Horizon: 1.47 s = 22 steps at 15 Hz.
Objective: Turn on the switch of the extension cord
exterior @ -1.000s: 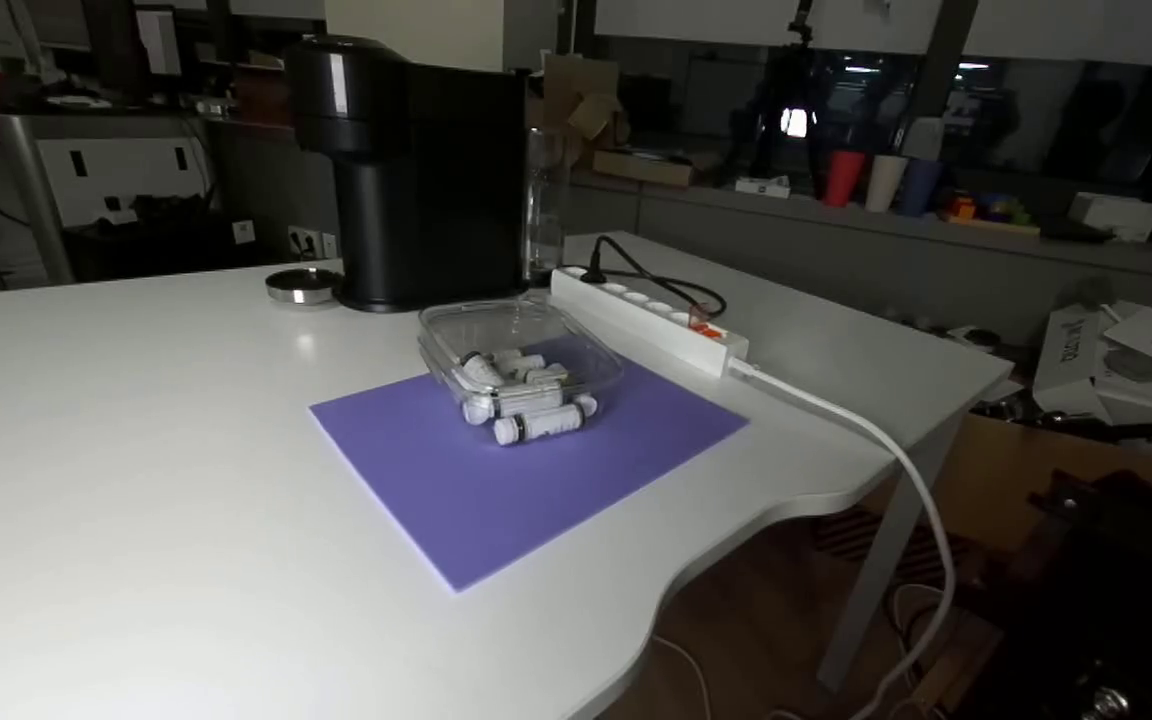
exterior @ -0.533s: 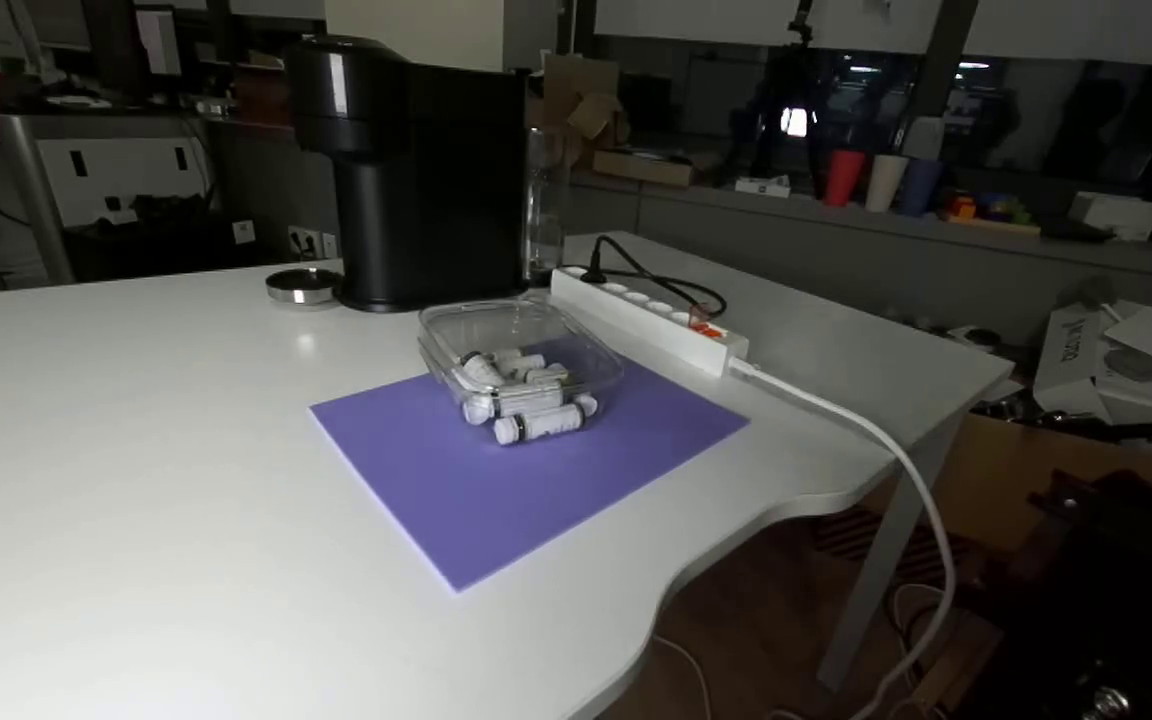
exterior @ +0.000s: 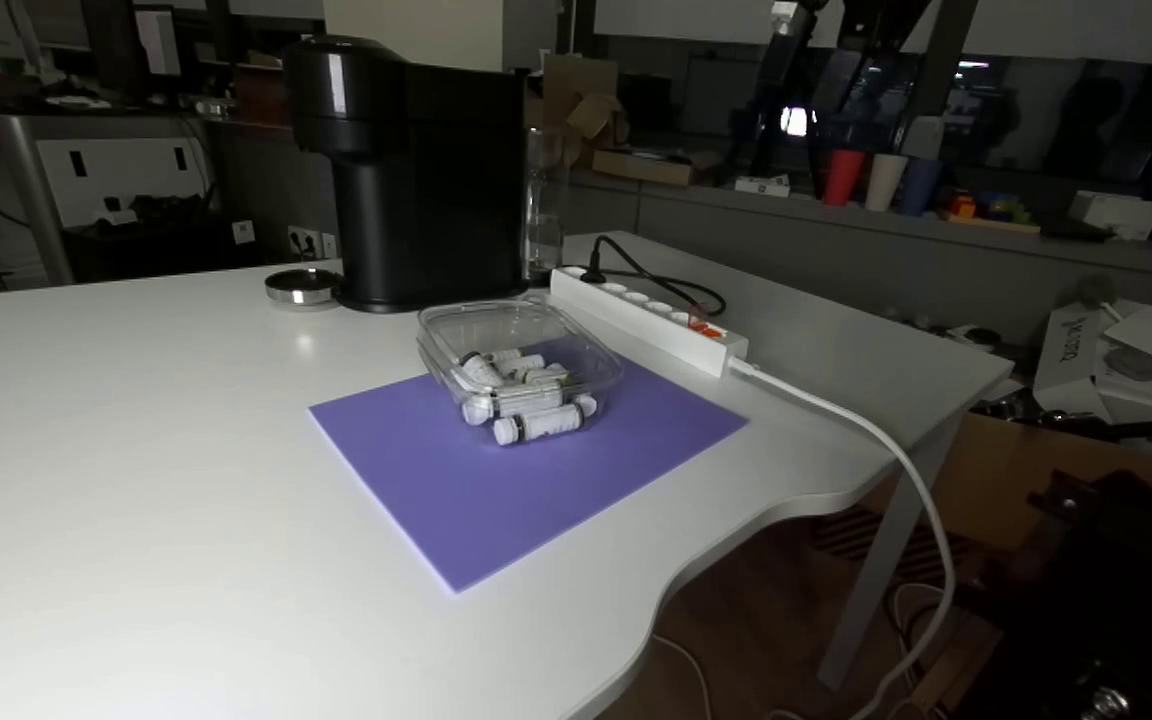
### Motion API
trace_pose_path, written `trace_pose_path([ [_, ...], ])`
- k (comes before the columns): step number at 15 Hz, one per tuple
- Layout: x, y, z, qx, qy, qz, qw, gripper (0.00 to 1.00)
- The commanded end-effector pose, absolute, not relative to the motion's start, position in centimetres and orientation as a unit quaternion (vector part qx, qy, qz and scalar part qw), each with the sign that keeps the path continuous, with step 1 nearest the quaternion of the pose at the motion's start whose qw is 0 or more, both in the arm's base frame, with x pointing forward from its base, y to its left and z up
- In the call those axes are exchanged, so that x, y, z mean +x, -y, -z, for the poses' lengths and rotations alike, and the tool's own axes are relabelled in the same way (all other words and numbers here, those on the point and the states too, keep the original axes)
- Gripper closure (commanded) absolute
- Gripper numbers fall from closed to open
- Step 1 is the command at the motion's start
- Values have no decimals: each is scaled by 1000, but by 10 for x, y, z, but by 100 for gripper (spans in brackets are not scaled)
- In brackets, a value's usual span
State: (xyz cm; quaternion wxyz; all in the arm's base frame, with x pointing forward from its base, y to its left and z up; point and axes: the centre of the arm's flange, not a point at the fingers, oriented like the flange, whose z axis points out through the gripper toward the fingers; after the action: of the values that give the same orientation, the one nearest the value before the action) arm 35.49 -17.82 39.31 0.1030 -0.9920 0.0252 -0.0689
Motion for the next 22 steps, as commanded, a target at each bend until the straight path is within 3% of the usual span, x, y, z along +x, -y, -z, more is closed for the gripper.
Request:
trace_pose_path([
  [1, 367, 193, -400, -996, 0, 38, 82, 69],
  [5, 378, 220, -390, -999, 10, 4, 35, 98],
  [8, 393, 229, -386, -1000, 11, -1, 1, 100],
  [15, 389, 219, -382, -1000, 17, 6, 10, 100],
  [22, 429, 263, -344, -1000, -17, 14, 20, 100],
])
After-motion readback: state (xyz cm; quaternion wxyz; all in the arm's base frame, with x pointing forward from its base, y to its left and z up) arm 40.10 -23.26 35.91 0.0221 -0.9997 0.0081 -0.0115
